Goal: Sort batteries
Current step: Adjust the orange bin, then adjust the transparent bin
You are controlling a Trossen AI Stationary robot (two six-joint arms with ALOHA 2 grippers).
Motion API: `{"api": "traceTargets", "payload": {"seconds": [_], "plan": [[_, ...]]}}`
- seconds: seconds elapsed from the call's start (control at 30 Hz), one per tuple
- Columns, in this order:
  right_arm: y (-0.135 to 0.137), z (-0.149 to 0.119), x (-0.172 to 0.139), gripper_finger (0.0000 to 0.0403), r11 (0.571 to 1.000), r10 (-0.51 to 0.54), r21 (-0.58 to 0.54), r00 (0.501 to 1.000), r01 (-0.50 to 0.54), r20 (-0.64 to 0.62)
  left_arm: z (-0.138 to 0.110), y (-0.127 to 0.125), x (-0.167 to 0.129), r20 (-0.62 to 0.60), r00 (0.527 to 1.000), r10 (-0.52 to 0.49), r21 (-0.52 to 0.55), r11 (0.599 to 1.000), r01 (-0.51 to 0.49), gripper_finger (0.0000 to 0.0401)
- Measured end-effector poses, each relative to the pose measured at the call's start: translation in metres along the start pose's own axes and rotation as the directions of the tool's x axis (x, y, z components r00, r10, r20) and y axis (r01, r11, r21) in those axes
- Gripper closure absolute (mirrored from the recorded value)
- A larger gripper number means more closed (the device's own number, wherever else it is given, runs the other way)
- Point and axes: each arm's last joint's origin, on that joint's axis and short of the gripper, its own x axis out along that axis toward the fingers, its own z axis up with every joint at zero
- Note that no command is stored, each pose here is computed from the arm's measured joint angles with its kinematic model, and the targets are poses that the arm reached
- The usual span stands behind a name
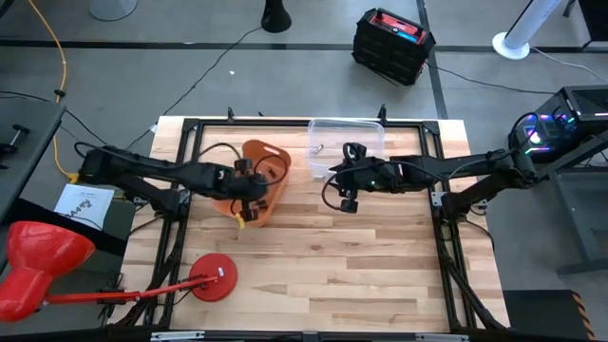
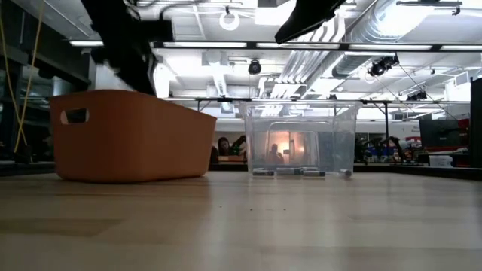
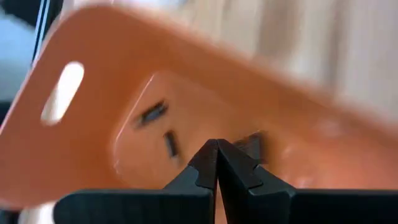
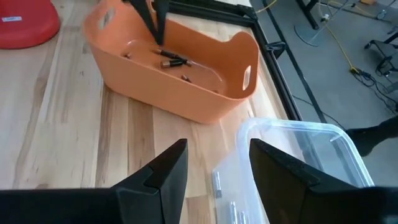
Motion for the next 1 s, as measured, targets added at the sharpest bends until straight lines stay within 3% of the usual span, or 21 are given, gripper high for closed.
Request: {"api": "traceTargets", "payload": {"seconds": [0.17,0.27,0.47,0.6,0.73,0.87,1.0], "plan": [[0.002,0.001,-0.001,0.0236,0.999,0.011,-0.034,1.000,-0.011,0.011,-0.002,-0.005,0.025,-0.070,0.997,0.036,0.039,0.999,-0.034,0.0401],[0.003,0.003,-0.001,0.0236,0.998,0.046,-0.054,0.998,-0.044,0.035,0.008,-0.013,0.034,0.009,1.000,-0.025,0.086,0.996,0.024,0.0401],[0.004,0.002,-0.001,0.0236,0.997,0.058,-0.057,0.998,-0.057,0.025,0.022,-0.017,0.039,0.124,0.991,-0.050,0.132,0.991,0.034,0.0401],[0.007,0.001,-0.002,0.0236,0.996,0.067,-0.065,0.998,-0.066,0.012,0.031,-0.014,0.033,0.191,0.981,-0.015,0.138,0.990,-0.011,0.0401],[0.009,-0.004,0.002,0.0236,0.996,0.057,-0.062,0.998,-0.056,0.019,0.045,-0.006,0.018,0.261,0.962,0.079,0.156,0.980,-0.123,0.0401],[0.004,-0.035,0.017,0.0236,0.990,-0.127,-0.078,0.989,0.121,-0.080,0.050,0.002,0.002,0.303,0.936,0.180,0.198,0.949,-0.247,0.0401],[-0.012,-0.059,0.015,0.0236,0.936,-0.351,-0.029,0.926,0.350,-0.140,0.047,0.016,-0.009,0.316,0.911,0.265,0.182,0.925,-0.333,0.0401]]}}
